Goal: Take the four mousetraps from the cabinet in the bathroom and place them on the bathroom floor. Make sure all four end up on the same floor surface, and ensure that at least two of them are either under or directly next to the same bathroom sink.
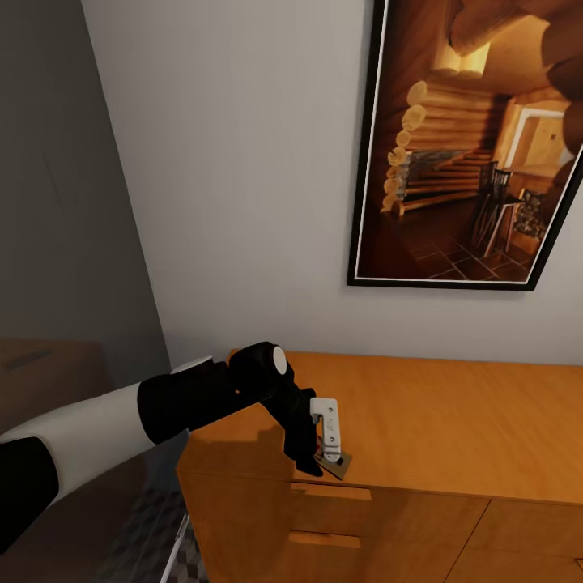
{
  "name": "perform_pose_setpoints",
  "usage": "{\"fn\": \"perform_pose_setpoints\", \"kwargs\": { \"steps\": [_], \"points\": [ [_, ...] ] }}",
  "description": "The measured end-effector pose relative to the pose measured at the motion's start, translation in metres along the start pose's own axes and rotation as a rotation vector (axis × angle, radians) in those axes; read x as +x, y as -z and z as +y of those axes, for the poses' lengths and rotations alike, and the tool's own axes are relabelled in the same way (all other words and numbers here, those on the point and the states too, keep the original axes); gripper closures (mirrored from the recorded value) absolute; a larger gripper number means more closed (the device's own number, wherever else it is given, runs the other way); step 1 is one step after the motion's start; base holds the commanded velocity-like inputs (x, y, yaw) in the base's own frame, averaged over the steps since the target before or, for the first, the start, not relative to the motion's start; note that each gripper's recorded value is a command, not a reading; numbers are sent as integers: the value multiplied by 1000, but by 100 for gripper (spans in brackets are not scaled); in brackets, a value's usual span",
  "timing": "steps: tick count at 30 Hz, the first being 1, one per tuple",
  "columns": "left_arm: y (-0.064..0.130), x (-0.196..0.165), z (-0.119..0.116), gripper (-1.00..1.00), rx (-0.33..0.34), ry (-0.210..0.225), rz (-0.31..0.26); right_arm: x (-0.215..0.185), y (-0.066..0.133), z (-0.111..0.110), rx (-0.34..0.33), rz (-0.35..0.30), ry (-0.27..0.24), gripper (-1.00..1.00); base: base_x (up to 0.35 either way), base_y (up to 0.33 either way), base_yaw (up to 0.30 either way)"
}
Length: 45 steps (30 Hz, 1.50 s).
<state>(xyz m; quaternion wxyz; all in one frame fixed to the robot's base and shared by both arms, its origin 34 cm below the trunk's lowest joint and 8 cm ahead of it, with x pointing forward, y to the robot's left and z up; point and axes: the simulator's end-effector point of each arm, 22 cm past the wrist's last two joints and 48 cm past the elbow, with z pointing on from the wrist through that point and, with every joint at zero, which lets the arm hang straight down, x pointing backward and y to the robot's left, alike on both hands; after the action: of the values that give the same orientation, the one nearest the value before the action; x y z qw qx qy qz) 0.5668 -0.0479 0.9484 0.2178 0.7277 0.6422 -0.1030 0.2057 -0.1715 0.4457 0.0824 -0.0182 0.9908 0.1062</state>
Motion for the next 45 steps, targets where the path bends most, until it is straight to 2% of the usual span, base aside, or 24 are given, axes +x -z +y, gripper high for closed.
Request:
{"fn": "perform_pose_setpoints", "kwargs": {
  "steps": [5,9,12,15,19,22,28,34,45],
  "points": [
    [3,0,3,-100,-6,6,-7,0,0,0,0,0,0,100,0,0,0],
    [17,-9,17,-100,-32,23,-60,-1,0,2,-2,-2,0,100,0,0,0],
    [28,-18,27,-100,-48,13,-113,-1,0,2,-3,-2,0,100,0,0,0],
    [32,-21,29,-100,-23,4,-144,-1,0,4,-5,-2,0,100,0,0,0],
    [27,-13,29,-100,32,25,-141,-1,-1,5,-6,-2,-1,100,0,0,0],
    [20,-12,32,-100,48,18,-142,-2,-1,5,-6,-3,-1,100,0,0,0],
    [8,-8,36,-100,58,5,-128,-1,-1,4,-5,-3,0,100,0,0,0],
    [-6,3,27,-100,80,-12,-81,-2,-1,4,-6,-4,0,100,0,0,0],
    [-11,8,22,-100,90,-23,-60,-2,-1,4,-5,-4,0,100,0,0,0]
  ]
}}
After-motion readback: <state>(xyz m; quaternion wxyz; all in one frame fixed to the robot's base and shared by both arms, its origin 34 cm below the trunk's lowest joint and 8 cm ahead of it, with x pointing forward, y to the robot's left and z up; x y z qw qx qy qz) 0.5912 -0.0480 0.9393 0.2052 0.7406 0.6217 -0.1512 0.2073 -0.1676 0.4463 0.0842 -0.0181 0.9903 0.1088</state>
